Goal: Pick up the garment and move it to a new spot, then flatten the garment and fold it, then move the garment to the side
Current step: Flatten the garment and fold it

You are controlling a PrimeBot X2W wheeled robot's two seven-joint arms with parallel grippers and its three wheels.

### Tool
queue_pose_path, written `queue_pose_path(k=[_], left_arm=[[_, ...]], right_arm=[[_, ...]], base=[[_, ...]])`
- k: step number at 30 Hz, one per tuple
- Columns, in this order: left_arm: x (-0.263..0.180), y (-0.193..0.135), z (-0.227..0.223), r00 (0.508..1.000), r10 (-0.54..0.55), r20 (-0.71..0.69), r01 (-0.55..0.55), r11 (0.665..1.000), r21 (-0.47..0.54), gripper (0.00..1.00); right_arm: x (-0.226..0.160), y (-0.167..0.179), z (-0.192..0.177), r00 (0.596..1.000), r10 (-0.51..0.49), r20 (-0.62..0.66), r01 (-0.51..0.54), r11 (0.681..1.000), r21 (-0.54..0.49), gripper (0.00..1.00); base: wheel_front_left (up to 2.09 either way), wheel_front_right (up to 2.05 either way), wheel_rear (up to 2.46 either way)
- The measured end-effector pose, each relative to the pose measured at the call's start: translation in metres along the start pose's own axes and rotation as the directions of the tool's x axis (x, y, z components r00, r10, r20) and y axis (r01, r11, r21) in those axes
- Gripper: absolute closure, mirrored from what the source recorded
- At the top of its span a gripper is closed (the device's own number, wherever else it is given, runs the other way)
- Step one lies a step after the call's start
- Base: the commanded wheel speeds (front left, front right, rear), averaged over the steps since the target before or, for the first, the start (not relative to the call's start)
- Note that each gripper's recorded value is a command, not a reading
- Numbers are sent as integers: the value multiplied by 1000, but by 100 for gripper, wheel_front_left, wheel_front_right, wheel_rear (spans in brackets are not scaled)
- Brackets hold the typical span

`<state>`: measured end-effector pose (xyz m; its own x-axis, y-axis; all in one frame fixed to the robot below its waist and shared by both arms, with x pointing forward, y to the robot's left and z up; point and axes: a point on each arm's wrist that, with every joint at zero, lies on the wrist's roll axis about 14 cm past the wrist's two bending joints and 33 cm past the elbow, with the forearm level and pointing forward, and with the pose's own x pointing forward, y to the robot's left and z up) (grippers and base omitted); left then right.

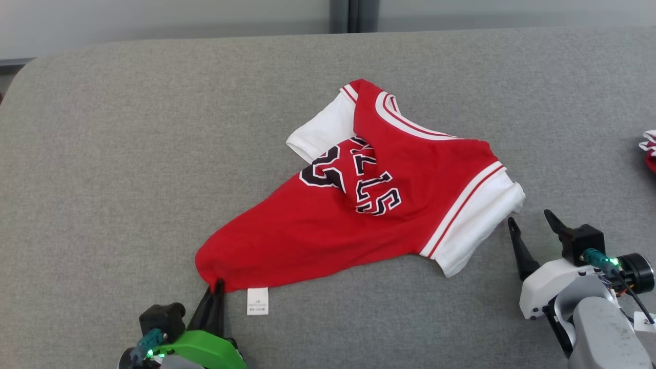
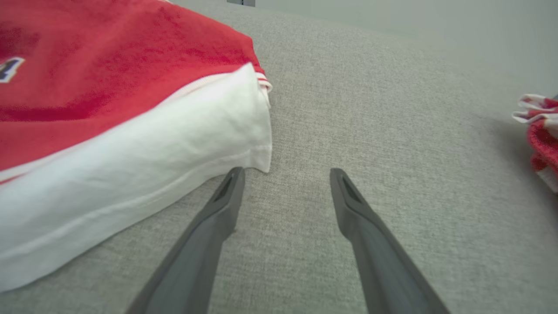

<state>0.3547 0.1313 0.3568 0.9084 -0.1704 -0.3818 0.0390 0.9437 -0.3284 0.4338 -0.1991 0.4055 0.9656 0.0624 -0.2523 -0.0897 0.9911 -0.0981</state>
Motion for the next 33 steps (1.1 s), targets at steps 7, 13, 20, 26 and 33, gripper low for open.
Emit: queue_pose_path(k=[7,13,20,26,33], left_arm=[[2,2,-2,1000,3,-6,-3,1000,10,100],[11,-4,1,1000,-24,-5,24,999,27,100],[16,-6,-2,999,-34,-17,34,999,31,100],[16,-2,-2,999,-27,-17,28,999,35,100],[10,-9,0,999,-51,-14,52,997,51,100]], right_arm=[[14,13,-2,998,62,-16,-62,998,-21,0],[30,21,-1,995,102,-19,-103,994,-47,0],[49,38,3,987,158,-15,-158,985,-62,0],[53,46,5,984,179,-7,-179,982,-60,65],[33,39,-3,988,151,-19,-151,988,-21,100]], base=[[0,0,0],[0,0,0],[0,0,0],[0,0,0],[0,0,0]])
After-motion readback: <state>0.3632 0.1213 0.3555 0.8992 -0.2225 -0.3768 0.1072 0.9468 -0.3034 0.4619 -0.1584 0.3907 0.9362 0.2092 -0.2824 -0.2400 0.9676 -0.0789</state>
